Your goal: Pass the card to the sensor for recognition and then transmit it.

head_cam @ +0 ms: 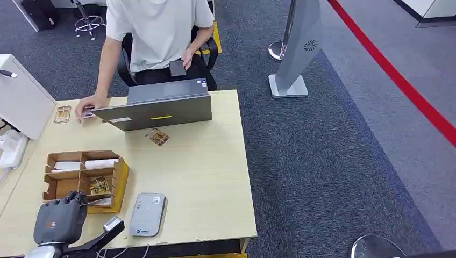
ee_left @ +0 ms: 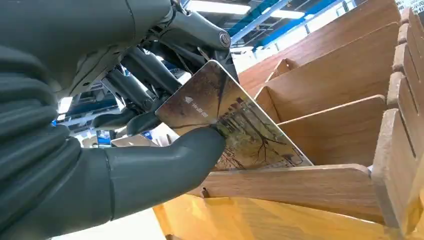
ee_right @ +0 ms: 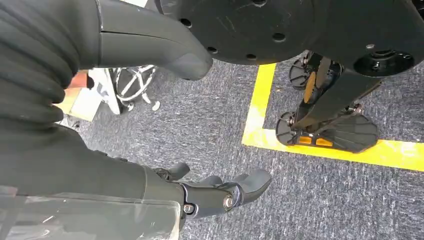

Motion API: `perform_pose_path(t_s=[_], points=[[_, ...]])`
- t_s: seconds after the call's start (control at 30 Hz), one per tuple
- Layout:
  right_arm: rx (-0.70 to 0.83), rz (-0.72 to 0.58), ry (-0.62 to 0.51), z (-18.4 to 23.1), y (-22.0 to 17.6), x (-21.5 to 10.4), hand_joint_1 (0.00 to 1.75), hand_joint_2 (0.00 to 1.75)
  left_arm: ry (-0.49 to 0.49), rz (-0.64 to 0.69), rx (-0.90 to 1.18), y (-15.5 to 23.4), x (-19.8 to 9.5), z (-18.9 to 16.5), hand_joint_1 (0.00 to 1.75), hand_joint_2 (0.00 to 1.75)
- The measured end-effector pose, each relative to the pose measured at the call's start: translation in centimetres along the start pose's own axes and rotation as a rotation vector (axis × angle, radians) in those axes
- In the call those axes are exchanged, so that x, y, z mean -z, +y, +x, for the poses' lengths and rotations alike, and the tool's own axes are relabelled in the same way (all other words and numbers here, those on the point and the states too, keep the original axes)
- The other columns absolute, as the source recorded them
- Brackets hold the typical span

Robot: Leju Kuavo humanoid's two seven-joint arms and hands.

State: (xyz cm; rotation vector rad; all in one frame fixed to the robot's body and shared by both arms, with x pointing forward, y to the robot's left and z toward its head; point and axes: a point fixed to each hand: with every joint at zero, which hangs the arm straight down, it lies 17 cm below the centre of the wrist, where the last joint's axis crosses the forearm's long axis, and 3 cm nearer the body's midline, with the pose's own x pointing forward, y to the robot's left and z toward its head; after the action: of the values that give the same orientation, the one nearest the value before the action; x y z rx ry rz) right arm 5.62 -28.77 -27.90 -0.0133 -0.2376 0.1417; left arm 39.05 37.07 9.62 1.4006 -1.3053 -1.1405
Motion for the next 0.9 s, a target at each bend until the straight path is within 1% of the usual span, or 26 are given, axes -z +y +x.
perform_pose_path(t_s=[0.9], points=[[0.006, 0.002, 0.0, 0.01, 0.04, -0.01, 0.0, 1.75, 0.008, -0.043, -0.032, -0.71, 0.03, -0.24, 1.75, 1.75]])
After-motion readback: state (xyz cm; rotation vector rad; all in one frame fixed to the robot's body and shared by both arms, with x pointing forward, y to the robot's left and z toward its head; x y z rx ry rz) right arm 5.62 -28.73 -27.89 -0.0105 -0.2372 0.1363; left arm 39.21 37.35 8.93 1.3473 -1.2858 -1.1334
